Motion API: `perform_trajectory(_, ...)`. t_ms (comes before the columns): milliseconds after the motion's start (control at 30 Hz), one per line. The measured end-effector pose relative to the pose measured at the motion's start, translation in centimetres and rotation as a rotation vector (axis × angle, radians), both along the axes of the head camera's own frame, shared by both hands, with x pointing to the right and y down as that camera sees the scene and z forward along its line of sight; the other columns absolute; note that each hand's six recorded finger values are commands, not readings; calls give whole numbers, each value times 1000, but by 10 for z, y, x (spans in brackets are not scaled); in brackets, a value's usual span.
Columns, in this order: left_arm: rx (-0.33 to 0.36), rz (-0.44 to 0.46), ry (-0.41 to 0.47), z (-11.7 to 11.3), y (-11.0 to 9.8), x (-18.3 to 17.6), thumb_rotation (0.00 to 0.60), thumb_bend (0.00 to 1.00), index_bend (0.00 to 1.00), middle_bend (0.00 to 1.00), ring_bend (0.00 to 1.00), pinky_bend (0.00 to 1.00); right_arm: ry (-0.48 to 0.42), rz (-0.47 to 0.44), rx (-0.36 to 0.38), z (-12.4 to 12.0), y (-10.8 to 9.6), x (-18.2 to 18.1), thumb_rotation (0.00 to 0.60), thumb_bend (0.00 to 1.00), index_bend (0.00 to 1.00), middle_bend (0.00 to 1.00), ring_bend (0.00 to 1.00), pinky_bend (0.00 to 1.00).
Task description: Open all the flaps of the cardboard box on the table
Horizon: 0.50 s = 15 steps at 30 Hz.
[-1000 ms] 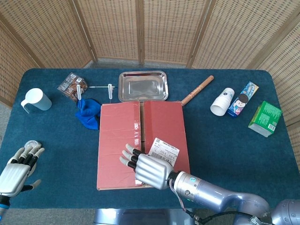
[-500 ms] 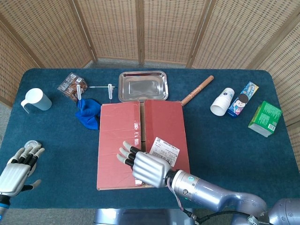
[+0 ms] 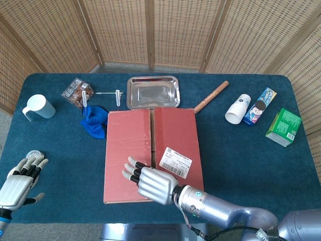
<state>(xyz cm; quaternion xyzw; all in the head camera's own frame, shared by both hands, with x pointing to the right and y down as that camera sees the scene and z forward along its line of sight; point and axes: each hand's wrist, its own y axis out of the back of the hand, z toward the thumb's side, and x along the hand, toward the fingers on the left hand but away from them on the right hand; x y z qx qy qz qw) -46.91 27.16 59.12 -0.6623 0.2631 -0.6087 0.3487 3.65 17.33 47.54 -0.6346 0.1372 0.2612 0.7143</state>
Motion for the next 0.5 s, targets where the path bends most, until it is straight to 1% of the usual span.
perform_trajectory(167,-2,-1,2,0,0,0,600,0,1,0,0,0,29,-13,50,5,-1,4,288,351,560,0,0,0)
perform_trajectory(233,-2,0,4,0,0,1,600,0,1,0,0,0,35,-15,63,6,-2,6,289,352,579,0,0,0)
perform_trajectory(367,-4,2,4,0,1,1,600,0,1,0,0,0,38,-15,67,7,-2,7,285,352,587,0,0,0)
perform_trajectory(500,-1,4,6,-1,1,2,600,0,1,0,0,0,37,-14,63,6,-2,9,290,354,574,0,0,0)
